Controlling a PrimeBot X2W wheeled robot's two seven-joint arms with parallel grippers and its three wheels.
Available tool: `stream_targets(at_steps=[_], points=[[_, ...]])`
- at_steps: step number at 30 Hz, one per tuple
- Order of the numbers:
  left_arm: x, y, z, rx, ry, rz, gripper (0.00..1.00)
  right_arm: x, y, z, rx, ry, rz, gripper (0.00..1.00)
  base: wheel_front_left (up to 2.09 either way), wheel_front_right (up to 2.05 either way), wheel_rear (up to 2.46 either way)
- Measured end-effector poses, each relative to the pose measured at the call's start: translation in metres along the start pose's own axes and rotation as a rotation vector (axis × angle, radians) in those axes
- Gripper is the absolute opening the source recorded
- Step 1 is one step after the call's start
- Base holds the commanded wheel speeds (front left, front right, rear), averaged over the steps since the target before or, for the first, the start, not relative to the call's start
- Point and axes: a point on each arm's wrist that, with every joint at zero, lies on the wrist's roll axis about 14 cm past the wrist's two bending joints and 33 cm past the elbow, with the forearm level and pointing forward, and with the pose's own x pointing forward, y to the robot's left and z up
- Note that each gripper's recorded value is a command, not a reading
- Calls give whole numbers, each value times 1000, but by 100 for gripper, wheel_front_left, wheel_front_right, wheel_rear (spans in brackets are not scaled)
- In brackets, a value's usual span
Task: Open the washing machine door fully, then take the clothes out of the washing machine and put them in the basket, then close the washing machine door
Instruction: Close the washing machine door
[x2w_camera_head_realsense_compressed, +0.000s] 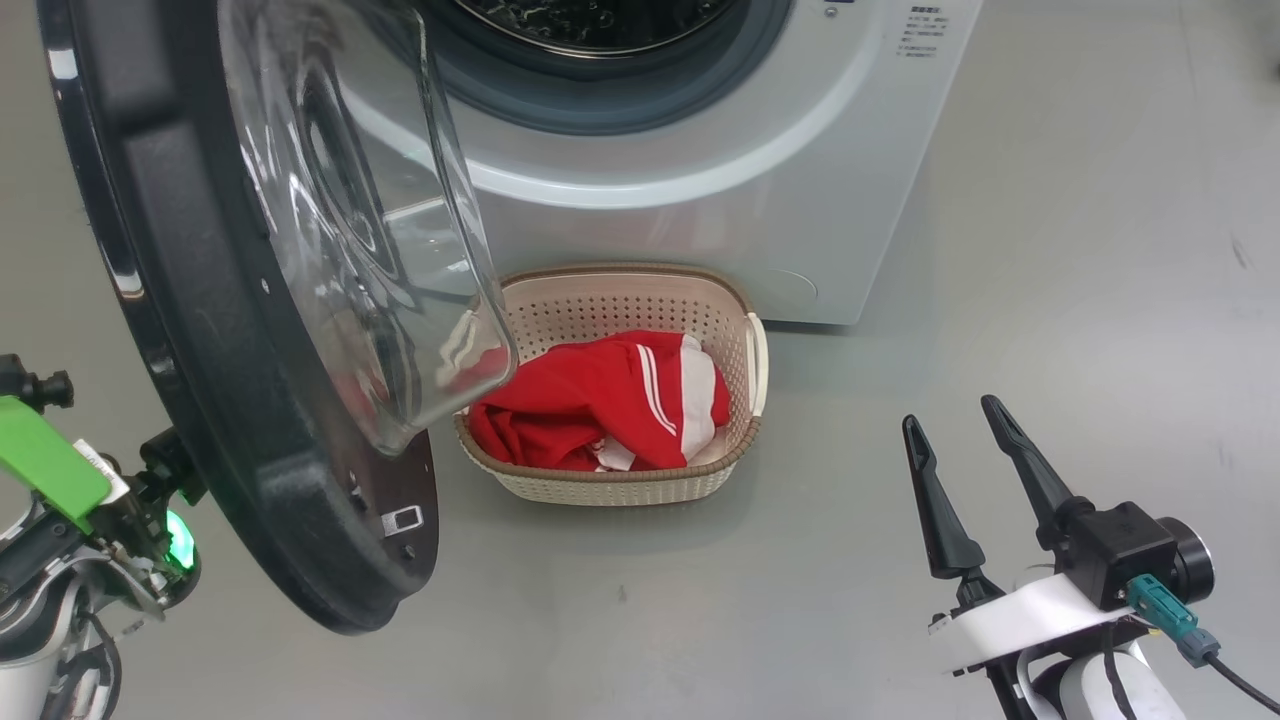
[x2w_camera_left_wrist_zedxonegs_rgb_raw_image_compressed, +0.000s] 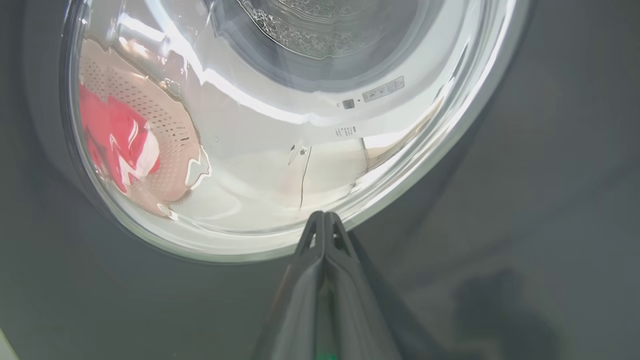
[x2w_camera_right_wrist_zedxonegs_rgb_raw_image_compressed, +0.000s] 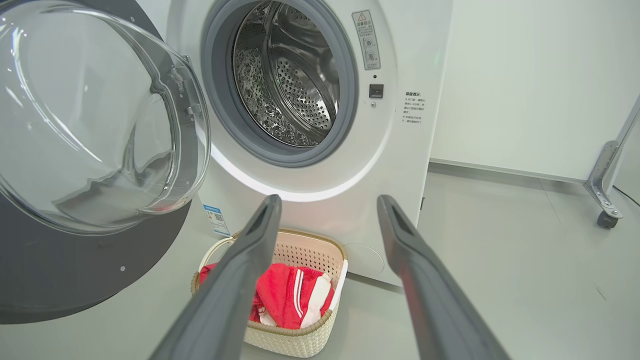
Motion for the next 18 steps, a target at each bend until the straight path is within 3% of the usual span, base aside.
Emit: stream_targets(at_steps=[18], points=[[72,1,-29,-23,161,-30,0,-30,-50,3,6,-16,-187,100,0,0,0]])
